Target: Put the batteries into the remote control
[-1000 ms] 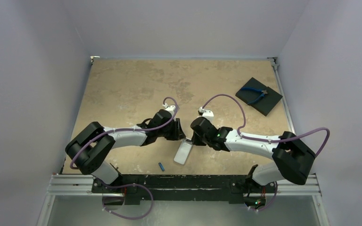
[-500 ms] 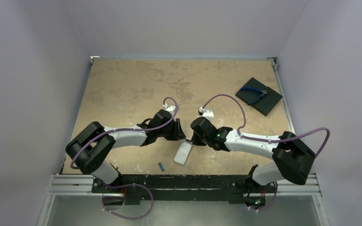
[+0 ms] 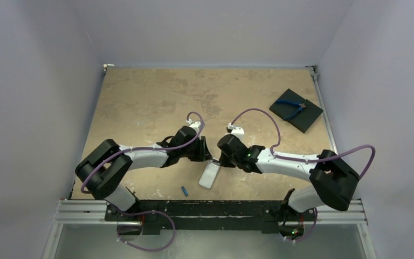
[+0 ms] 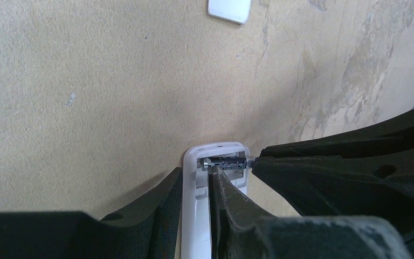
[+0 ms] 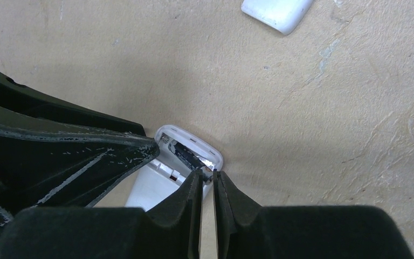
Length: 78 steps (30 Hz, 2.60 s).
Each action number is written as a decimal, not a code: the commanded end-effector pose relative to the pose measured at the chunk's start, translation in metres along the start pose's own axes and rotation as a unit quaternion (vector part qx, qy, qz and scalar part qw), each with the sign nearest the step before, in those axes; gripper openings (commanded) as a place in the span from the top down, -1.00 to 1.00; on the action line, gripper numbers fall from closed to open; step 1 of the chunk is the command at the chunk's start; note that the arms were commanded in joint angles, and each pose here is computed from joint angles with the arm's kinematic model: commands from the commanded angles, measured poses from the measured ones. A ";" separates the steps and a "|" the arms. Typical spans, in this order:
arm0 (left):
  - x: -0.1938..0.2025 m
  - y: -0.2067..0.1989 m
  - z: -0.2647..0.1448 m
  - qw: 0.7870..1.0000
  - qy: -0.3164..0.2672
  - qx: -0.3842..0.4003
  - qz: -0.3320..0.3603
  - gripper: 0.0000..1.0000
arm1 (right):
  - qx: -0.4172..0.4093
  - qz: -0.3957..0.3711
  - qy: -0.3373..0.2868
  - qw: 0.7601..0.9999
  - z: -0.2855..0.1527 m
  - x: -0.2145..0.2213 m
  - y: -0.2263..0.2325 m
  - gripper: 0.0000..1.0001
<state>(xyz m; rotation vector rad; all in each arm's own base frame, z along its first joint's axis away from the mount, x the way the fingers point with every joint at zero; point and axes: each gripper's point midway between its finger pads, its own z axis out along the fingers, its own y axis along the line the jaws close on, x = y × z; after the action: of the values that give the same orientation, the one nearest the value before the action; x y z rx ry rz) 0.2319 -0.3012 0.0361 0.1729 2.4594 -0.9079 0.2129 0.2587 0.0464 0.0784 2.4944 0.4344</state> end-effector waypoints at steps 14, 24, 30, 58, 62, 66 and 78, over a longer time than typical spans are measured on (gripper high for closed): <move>-0.005 -0.005 0.003 1.000 -0.009 0.017 -0.003 0.56 | -0.005 0.017 -0.007 1.000 0.006 -0.005 0.007 0.63; -0.002 -0.007 0.003 1.000 -0.004 0.025 -0.004 0.58 | -0.011 0.019 -0.007 1.000 0.010 -0.005 0.012 0.66; 0.002 -0.007 0.003 1.000 0.000 0.028 -0.007 0.59 | -0.015 0.019 -0.005 1.000 0.012 -0.004 0.015 0.69; 0.005 -0.007 -0.001 0.999 -0.001 0.034 -0.012 0.61 | 0.082 -0.147 0.042 0.985 0.036 0.021 0.013 0.84; 0.004 -0.008 -0.002 0.999 -0.003 0.035 -0.010 0.62 | 0.103 -0.176 0.046 0.978 0.038 0.023 0.014 0.82; 0.004 -0.009 -0.004 0.999 -0.004 0.035 -0.008 0.61 | 0.119 -0.191 0.049 0.973 0.039 0.025 0.012 0.83; -0.006 -0.010 -0.016 1.000 -0.017 0.021 0.002 0.59 | 0.086 -0.161 0.006 0.983 0.010 -0.005 0.033 0.57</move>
<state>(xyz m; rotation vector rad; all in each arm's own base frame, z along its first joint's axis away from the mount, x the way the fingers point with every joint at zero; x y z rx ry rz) 0.2231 -0.2919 0.0333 0.1465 2.4784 -0.9236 0.2260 0.2817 0.0336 -0.2939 2.5001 -0.0107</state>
